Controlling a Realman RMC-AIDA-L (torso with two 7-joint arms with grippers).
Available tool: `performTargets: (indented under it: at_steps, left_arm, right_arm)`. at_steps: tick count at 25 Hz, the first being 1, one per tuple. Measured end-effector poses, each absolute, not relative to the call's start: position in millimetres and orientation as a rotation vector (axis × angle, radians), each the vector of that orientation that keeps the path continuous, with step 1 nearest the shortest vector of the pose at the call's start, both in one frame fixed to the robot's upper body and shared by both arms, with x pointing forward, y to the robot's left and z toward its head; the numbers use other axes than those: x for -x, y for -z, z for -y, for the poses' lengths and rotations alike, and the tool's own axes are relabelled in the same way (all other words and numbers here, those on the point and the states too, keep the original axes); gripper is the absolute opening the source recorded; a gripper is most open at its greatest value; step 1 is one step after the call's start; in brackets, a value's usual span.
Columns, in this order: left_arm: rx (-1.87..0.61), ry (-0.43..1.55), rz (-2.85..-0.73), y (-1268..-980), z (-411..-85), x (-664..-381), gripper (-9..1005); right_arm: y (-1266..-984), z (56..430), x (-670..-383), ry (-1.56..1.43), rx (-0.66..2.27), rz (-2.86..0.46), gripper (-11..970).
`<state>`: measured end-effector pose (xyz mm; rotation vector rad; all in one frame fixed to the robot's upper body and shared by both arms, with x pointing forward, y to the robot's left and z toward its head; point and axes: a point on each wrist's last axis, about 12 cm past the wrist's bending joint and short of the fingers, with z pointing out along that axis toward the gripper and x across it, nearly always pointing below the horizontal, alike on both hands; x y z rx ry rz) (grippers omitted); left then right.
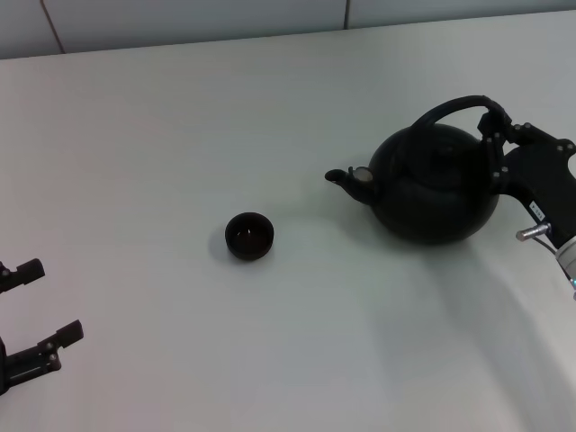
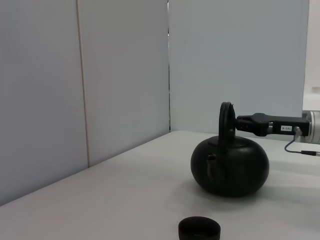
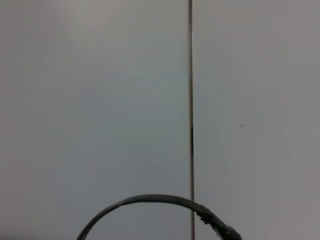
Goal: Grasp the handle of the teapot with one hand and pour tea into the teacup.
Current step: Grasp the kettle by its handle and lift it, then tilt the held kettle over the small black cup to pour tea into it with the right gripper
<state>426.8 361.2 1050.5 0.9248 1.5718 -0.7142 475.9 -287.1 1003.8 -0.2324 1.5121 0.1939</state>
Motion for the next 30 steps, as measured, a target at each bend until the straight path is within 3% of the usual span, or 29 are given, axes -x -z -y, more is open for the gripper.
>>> performTargets:
  at_steps: [7, 14, 30]
  left_arm:
    - [-0.919, 0.720, -1.572, -1049.5, -360.2, -424.5, 859]
    - [-0.921, 0.727, -1.562, -1049.1, -356.8, -425.4, 859]
    - [-0.920, 0.726, -1.558, -1048.6, -355.7, -424.8, 859]
  right_arm:
    - [-1013.8, 289.5, -487.4, -0.197, 0.231, -1.462, 94]
    - [-1040.6, 292.7, -546.5, -0.249, 0.280, -1.467, 82]
    - [-1065.9, 262.8, -585.6, -0.435, 0.487, -1.484, 81]
